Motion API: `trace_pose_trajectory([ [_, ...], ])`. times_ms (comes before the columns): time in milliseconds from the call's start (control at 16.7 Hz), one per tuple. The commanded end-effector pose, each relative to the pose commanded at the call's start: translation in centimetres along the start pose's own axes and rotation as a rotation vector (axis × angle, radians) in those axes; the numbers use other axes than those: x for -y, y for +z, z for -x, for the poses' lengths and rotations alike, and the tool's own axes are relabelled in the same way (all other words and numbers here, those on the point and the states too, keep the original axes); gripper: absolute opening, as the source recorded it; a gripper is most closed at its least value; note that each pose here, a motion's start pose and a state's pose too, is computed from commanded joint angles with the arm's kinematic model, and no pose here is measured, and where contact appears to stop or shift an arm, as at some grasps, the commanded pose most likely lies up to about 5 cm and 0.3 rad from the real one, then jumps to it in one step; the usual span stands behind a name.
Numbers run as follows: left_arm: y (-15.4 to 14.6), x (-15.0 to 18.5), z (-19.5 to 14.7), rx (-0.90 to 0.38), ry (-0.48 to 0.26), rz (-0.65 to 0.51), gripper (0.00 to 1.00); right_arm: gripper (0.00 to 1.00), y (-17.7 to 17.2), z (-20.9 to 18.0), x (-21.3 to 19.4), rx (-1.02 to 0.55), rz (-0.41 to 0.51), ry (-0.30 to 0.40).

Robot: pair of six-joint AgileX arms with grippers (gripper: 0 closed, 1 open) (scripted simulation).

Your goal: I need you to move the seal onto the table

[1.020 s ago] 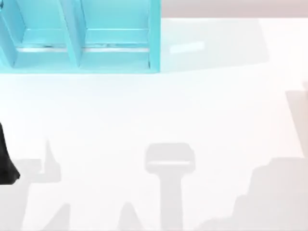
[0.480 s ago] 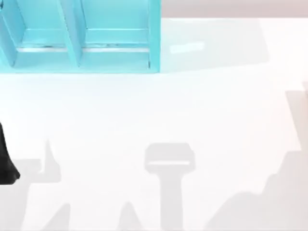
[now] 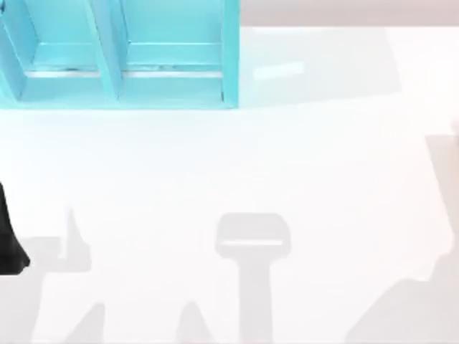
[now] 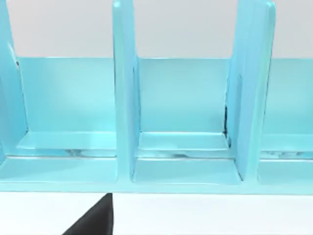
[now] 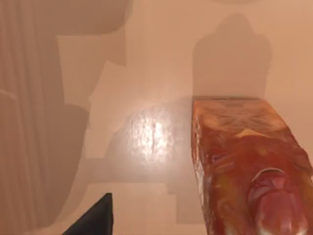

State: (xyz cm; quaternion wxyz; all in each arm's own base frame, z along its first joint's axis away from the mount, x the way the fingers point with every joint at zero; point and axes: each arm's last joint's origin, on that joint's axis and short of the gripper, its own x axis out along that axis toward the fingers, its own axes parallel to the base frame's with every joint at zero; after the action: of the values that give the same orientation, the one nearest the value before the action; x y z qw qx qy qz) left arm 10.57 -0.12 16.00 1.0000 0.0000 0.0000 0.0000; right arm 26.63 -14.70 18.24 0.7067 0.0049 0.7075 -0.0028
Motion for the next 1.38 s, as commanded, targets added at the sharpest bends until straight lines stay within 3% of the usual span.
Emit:
trace_pose_trajectory([
  [300,0.0,0.0,0.0,0.0,0.0,0.0,1.0,1.0,0.1,-4.6,0.0,0.002,0.0,-0.001],
  [600,0.0,0.0,0.0,0.0,0.0,0.0,1.0,1.0,0.1,-5.0,0.0,0.001,0.0,0.0],
  [1380,0.0,0.0,0.0,0.0,0.0,0.0,1.0,0.02,0.1,-5.0,0.0,0.001,0.0,0.0],
])
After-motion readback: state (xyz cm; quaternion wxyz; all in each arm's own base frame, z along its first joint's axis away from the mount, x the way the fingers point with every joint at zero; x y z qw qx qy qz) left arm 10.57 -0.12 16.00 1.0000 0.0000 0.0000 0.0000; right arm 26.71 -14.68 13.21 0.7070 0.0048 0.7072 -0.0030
